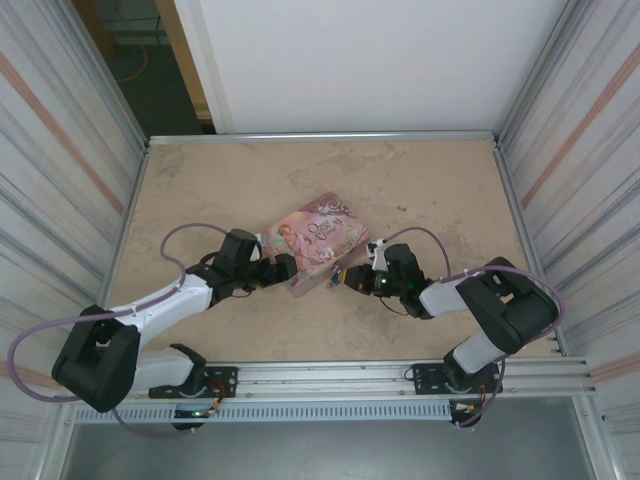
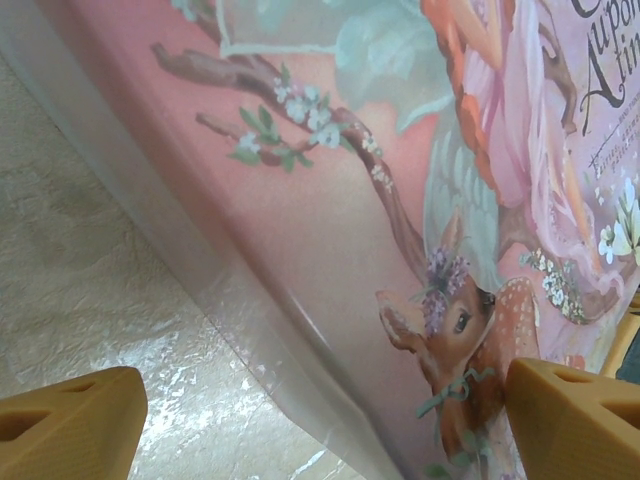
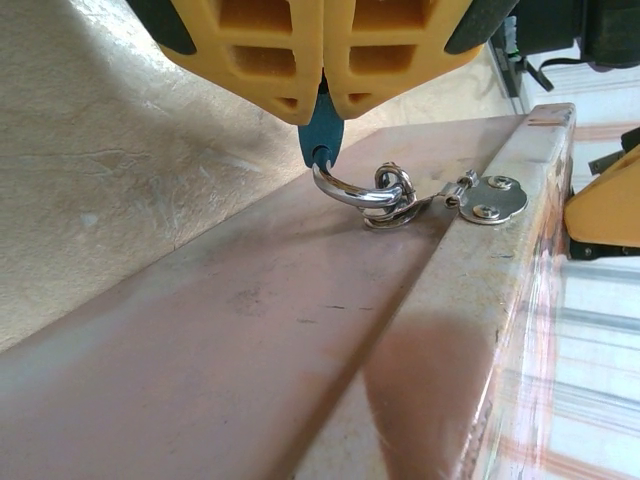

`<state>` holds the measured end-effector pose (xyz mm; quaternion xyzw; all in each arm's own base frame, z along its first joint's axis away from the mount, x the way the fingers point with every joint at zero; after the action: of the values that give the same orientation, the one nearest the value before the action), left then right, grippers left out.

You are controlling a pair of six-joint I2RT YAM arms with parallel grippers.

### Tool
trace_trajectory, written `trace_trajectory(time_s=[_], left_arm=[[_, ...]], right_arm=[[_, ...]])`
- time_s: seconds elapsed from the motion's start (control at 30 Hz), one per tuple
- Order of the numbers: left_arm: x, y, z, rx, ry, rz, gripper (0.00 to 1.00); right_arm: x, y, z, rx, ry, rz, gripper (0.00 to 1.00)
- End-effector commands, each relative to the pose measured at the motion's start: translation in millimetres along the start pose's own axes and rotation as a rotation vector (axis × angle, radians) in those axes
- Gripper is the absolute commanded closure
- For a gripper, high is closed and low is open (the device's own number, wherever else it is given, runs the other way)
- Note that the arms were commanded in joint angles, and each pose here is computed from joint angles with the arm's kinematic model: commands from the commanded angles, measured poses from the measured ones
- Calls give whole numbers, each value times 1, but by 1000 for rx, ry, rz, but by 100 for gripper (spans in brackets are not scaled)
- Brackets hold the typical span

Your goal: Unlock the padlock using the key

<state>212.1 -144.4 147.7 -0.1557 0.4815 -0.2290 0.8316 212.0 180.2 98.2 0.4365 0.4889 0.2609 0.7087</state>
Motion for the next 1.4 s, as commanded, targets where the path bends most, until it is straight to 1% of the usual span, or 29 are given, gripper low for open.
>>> trace_trajectory(time_s=[0.0, 0.33, 0.9, 1.17, 1.37], left_arm=[[6, 15, -21, -13, 106, 88, 8], [7, 14, -22, -6, 112, 91, 8], [11, 16, -28, 31, 135, 127, 8], [5, 9, -20, 34, 98, 93, 8], [-7, -1, -6, 55, 41, 56, 6]], right_arm=[[-3, 12, 14, 10, -50, 9, 100], [1, 17, 17, 28, -62, 15, 100], [-7, 23, 23, 72, -94, 52, 100], [-15, 15, 19, 55, -118, -25, 100], [-33, 10, 15, 16, -143, -101, 100]])
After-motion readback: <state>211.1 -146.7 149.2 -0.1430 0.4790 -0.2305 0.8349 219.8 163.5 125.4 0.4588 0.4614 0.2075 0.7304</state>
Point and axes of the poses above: each hand's point on the last joint's axis, 136 mm out from that joint toward the fingers, its own x axis out along the fingers, its own y axis along the line the jaws close on, z = x × y, the point moved 10 cm from there along -x, back along the fingers, and after that the axes turned 13 degrees about x, right-handed, at the moved point
